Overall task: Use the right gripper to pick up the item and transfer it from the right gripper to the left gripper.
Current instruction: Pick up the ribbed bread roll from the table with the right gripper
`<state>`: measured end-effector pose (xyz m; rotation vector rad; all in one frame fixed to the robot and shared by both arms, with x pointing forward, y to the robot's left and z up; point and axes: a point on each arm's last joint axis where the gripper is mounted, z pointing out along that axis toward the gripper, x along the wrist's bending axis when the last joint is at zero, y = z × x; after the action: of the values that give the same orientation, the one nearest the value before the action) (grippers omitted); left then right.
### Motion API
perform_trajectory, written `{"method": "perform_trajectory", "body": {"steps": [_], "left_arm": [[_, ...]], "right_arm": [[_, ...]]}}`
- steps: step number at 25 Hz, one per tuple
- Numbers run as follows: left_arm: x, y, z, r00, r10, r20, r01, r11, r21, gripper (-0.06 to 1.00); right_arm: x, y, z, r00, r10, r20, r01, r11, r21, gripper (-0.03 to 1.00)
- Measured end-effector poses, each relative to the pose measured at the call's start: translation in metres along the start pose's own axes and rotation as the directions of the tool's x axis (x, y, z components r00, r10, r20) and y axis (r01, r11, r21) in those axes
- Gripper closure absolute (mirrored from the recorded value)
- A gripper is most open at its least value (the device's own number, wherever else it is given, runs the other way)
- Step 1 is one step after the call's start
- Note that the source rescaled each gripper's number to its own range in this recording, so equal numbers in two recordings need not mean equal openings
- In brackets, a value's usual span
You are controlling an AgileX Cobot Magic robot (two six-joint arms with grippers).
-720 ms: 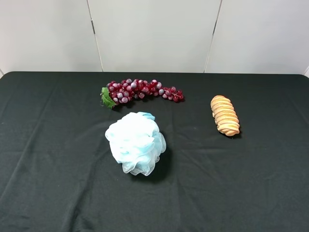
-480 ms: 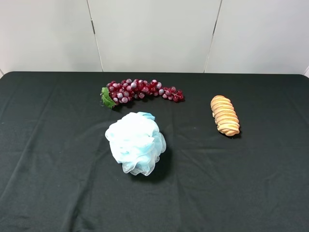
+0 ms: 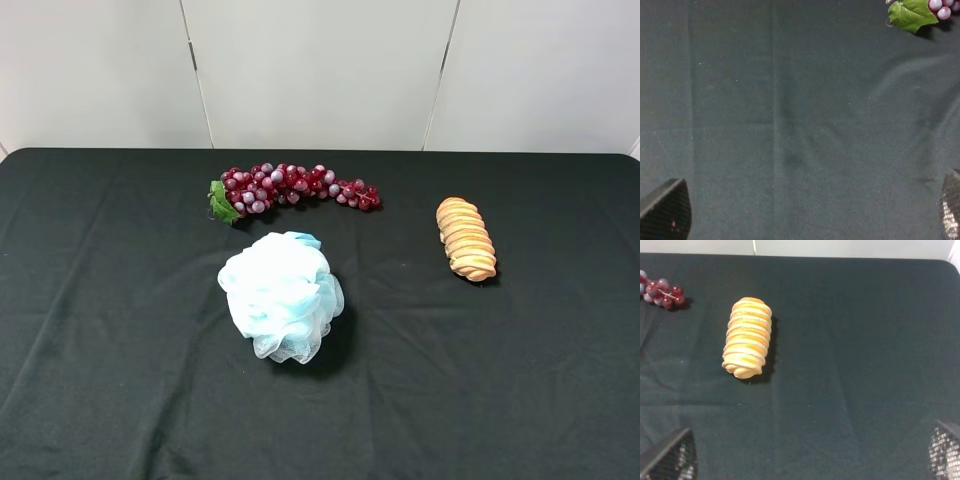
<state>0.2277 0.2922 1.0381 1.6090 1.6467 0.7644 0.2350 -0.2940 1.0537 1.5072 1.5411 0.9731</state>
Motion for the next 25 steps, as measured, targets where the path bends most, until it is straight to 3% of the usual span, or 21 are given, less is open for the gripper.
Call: {"method": "perform_trajectory", "body": {"steps": [18,25], "left_arm": [[0.0,0.0,0.0,1.0,0.0,0.0,0.0,1.0,0.0,-0.06],[0.0,0.0,0.0,1.0,0.0,0.0,0.0,1.0,0.0,-0.06]], "right_arm": [[0.003,0.002,-0.002,0.999,0.023,-0.035,-0.023,1.0,-0.01,-0.03],[0.002,0.039,-0.009,0.996,0.082,-0.035,-0.082,0.997,0.001,-0.03]]}}
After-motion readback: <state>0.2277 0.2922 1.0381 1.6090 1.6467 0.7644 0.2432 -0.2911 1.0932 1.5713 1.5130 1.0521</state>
